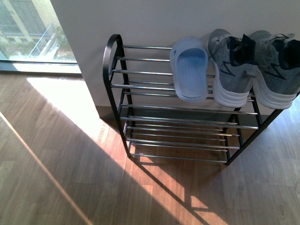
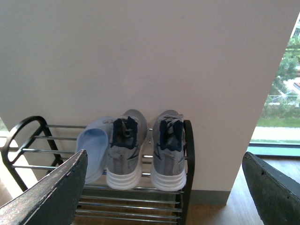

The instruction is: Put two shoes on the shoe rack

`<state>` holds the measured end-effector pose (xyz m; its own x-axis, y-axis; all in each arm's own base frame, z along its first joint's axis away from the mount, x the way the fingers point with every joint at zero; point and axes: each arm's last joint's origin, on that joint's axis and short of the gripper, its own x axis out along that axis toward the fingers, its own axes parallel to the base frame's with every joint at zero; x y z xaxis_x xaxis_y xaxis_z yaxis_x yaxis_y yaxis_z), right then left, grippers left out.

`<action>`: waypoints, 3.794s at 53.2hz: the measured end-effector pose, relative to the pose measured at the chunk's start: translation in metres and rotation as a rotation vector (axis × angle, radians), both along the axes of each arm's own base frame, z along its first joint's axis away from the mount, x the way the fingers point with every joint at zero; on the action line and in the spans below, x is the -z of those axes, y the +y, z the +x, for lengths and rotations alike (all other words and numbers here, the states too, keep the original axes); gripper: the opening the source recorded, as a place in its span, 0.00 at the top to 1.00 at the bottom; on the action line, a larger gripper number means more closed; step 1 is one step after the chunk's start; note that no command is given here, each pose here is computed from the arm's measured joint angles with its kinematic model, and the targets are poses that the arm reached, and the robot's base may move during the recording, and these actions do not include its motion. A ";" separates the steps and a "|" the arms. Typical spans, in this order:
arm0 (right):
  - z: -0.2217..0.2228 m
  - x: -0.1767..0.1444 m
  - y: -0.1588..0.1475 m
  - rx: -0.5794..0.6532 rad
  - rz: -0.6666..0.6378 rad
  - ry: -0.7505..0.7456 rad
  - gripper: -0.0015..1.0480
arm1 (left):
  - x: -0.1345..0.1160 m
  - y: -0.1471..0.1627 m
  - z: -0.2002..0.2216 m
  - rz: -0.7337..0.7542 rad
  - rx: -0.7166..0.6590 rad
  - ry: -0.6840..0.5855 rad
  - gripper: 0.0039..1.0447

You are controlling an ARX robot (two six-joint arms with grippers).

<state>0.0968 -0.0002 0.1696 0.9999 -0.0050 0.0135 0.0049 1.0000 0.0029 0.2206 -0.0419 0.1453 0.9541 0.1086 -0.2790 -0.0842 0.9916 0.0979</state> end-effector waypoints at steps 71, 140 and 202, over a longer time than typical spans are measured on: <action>0.000 0.000 0.000 -0.003 0.000 -0.001 0.09 | 0.119 -0.174 0.279 -0.836 0.110 0.447 0.92; 0.000 0.000 0.000 -0.003 0.000 0.000 0.09 | -0.044 0.013 -0.067 -0.186 -0.182 -0.123 0.11; 0.000 0.000 0.000 -0.003 0.000 0.000 0.09 | -0.025 0.042 -0.112 -0.095 0.101 -0.303 0.99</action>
